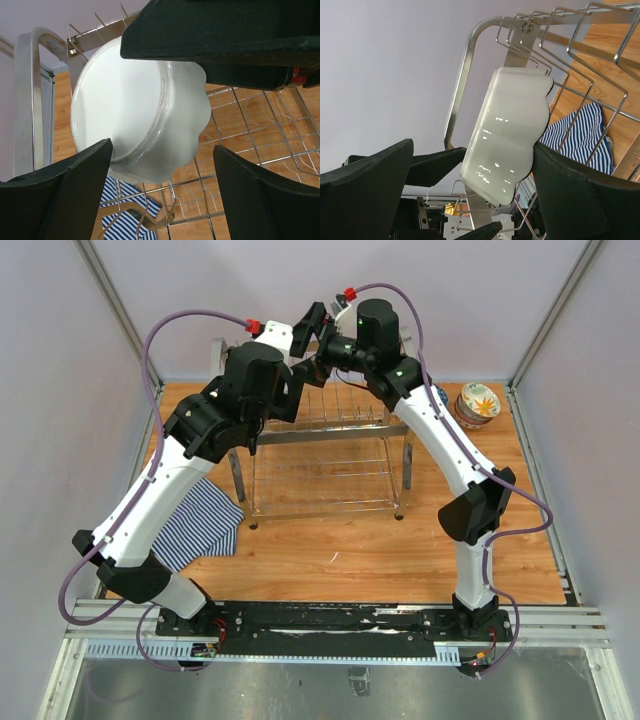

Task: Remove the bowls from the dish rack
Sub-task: Adjust the bowl in the dish rack.

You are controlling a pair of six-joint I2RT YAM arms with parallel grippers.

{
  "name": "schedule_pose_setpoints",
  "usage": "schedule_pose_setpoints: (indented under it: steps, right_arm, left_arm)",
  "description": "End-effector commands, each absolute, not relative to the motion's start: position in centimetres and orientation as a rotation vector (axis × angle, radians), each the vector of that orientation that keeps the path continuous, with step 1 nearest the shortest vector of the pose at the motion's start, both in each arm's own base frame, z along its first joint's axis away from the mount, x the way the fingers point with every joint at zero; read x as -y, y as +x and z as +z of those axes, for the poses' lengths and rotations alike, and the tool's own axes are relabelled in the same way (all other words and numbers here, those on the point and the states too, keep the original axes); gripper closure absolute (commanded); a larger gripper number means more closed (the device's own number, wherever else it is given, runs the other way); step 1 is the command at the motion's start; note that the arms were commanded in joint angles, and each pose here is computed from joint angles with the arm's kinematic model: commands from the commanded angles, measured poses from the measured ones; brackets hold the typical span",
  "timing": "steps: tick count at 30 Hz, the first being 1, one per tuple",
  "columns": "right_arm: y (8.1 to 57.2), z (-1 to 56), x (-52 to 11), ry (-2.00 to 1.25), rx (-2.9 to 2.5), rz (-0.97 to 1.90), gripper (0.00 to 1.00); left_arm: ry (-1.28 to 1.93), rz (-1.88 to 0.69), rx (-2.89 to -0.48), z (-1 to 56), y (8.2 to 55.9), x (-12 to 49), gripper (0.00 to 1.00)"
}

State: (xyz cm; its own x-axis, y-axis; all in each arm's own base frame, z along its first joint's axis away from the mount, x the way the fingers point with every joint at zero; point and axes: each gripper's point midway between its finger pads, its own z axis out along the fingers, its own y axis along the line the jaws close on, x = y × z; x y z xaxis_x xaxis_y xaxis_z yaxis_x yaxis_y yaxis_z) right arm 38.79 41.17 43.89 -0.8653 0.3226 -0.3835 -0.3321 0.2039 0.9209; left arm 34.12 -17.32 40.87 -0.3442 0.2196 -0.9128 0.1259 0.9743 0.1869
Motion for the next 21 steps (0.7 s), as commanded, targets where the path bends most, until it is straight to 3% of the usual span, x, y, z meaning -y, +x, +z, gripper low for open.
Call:
schedule_pose_setpoints:
  steps: [1, 21]
  right_arm:
    - [36.3, 47.2, -42.5, -0.096, -1.884, 1.819, 0.01]
    - [35.7, 48.7, -42.7, -0.093, -1.846, 1.871, 0.01]
  left_arm:
    - [0.247, 0.117, -1.902, 41.6, 34.4, 16.8, 0.13]
    - [0.180, 0.309, -1.888, 40.6, 35.6, 14.8, 0.17]
